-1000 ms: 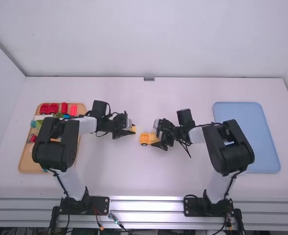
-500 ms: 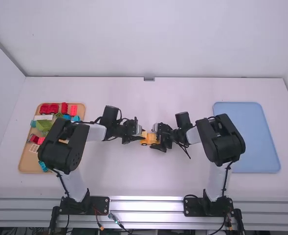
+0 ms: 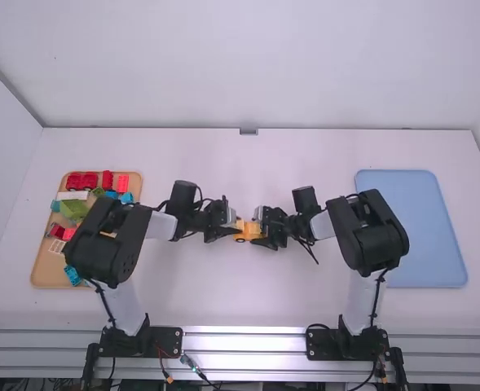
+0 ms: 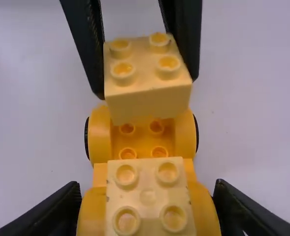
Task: Assemble lego blocks to make yellow taxi
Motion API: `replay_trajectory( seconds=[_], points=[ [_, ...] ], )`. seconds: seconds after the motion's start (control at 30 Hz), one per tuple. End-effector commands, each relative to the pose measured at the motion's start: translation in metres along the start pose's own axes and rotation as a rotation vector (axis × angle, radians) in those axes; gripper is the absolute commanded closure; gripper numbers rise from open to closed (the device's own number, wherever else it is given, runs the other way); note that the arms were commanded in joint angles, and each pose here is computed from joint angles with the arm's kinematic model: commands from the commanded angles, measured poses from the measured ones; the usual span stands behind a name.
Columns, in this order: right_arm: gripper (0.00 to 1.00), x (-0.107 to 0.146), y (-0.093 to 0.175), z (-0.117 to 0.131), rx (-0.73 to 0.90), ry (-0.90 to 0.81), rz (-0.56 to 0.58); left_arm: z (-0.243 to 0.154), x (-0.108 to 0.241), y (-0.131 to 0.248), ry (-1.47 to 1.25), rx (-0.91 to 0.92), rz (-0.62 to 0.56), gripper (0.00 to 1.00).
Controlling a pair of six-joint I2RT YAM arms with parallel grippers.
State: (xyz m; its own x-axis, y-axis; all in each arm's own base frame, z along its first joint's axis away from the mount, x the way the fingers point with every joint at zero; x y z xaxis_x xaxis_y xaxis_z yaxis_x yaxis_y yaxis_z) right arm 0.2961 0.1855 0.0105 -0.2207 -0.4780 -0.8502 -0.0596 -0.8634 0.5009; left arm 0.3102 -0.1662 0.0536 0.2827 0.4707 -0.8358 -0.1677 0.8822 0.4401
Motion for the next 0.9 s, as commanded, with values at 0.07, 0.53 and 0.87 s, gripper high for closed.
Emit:
replay_trajectory(
  seconds=[0.07, 0.53, 0.87],
  points=[
    [0.36, 0.005, -0.003, 0.005, -0.025, -0.015, -0.001, -0.006, -0.002, -0.010, 0.003, 0.038, -0.020, 0.78],
    [0.44, 0.012, -0.002, 0.011, -0.054, -0.008, 0.028, -0.009, 0.001, -0.022, -0.053, 0.035, 0.073, 0.86],
    [0.44, 0.011, -0.002, 0.010, -0.051, 0.002, 0.026, -0.015, 0.003, -0.023, -0.030, 0.062, 0.064, 0.85]
  ],
)
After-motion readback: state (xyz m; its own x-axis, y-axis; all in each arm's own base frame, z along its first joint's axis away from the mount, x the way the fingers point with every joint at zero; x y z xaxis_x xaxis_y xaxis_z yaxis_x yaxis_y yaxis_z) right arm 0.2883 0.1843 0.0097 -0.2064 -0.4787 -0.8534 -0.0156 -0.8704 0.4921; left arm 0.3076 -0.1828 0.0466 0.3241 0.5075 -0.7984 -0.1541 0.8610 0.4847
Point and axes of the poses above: each hand's point on the last joint's axis, 136 mm out from that joint toward the fingers, its own y axis back along the fingers, its own z axis along the line the jaws close on, x = y × z, the point moved 6 cm from there along y, back along the fingers, and after that the axes turned 14 degrees about -y, right-handed, at the moved point
